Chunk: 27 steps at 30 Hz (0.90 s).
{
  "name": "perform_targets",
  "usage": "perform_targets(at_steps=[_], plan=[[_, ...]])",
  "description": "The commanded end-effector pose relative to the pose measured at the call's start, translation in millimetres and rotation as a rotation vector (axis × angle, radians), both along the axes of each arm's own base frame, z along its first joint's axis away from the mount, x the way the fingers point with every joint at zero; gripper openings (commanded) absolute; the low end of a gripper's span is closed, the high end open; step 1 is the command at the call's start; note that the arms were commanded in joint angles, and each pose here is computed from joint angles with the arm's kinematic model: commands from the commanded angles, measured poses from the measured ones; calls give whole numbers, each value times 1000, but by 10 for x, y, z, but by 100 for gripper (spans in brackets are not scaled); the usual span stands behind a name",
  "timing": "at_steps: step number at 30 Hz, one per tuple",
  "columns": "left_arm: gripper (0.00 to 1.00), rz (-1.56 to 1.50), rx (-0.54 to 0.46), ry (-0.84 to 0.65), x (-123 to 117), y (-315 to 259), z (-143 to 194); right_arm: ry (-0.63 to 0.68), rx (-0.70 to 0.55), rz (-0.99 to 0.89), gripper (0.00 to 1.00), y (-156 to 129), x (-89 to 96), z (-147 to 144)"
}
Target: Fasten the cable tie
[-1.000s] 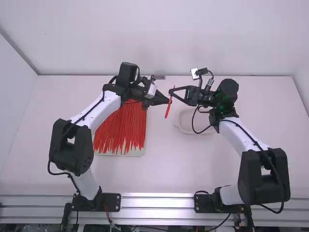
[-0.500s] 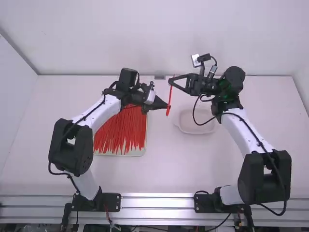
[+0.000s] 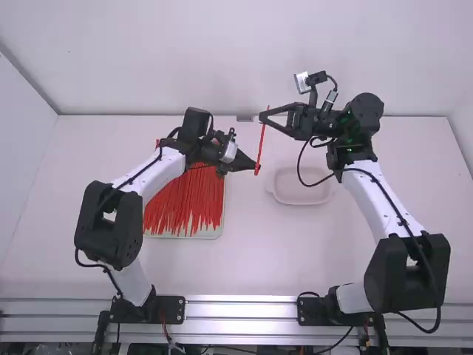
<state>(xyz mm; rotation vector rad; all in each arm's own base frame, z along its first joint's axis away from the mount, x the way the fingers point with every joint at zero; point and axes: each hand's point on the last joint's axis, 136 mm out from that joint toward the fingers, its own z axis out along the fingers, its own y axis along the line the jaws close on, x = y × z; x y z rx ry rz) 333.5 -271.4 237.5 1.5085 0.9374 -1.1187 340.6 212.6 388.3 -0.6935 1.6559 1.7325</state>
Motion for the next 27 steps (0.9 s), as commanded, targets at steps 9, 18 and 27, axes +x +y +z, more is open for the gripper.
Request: perform_targets(at_steps=[9, 18, 27], plan=[[2, 90, 8, 125, 286, 105, 60, -69, -29, 12, 58, -23, -35, 91], [2, 126, -41, 146, 453, 170, 401, -10, -90, -7, 99, -67, 31, -311], [2, 119, -62, 150, 441, 140, 561, -36, -142, -29, 99, -23, 29, -548]])
